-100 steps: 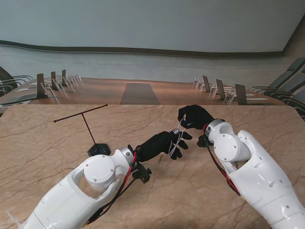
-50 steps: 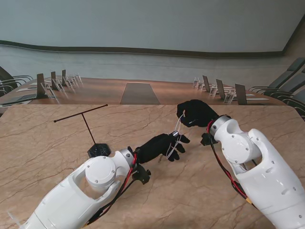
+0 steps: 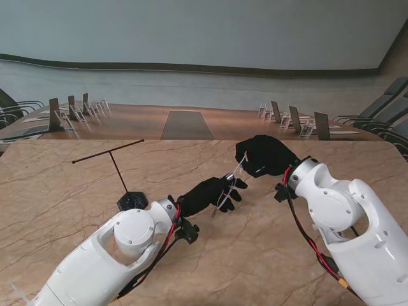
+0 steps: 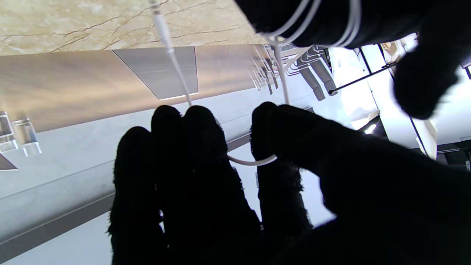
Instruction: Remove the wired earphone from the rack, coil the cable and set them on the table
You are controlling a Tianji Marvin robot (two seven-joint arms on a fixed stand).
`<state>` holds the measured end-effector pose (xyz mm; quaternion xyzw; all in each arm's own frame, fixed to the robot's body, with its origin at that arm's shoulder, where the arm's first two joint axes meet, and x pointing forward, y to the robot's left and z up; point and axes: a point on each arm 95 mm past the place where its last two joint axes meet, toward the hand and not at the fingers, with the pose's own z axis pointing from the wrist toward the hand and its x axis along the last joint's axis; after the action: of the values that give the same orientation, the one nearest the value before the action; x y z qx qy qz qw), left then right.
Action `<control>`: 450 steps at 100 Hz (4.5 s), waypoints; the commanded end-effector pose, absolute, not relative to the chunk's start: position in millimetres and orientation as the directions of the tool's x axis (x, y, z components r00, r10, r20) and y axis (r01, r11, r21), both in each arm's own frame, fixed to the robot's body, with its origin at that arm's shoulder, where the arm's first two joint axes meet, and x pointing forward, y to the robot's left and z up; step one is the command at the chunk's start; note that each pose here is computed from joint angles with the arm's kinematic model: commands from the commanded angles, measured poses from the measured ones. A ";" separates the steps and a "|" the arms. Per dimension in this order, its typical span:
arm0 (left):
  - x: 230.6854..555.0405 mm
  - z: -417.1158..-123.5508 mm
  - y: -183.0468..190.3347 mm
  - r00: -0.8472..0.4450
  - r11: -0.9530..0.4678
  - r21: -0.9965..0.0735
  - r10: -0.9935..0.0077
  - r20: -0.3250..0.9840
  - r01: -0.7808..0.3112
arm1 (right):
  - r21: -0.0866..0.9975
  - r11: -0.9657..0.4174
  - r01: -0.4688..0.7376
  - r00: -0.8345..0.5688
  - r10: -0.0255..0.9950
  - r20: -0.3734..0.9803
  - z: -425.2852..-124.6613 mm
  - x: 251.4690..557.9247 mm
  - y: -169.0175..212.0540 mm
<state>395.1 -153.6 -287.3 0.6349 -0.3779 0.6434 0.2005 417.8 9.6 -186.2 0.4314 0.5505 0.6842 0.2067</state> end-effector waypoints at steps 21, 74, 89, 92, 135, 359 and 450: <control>401.9 -291.2 -150.7 -0.108 -0.652 -0.233 -0.226 0.968 -0.722 | 0.944 -0.261 0.204 -0.598 0.730 0.331 -177.7 393.9 18.9; 417.0 -285.1 -147.0 -0.148 -0.670 -0.261 -0.222 0.964 -0.695 | 0.950 -0.198 0.242 -0.655 0.689 0.311 -176.3 363.2 30.9; 420.7 -282.6 -144.4 -0.166 -0.677 -0.272 -0.219 0.962 -0.684 | 0.948 -0.189 0.258 -0.645 0.697 0.314 -180.1 359.1 31.0; 421.4 -282.3 -143.5 -0.169 -0.677 -0.274 -0.219 0.961 -0.683 | 0.947 -0.188 0.262 -0.641 0.700 0.316 -181.0 358.1 30.9; 428.5 -276.4 -136.8 -0.200 -0.692 -0.290 -0.210 0.957 -0.661 | 0.923 -0.169 0.345 -0.600 0.717 0.356 -202.5 341.3 37.8; 418.2 -264.1 -153.6 -0.238 -0.689 -0.244 -0.106 0.965 -0.682 | 0.706 -0.333 0.625 -0.238 0.780 0.579 -317.7 350.6 49.8; 426.9 -255.9 -146.0 -0.272 -0.724 -0.241 -0.076 0.959 -0.646 | 0.734 -0.285 0.617 -0.235 0.823 0.517 -320.0 341.3 14.7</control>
<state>425.8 -145.3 -258.5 0.5742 -0.3215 0.7278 0.1929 344.8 13.1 -319.9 0.6137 0.5862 0.5190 0.1022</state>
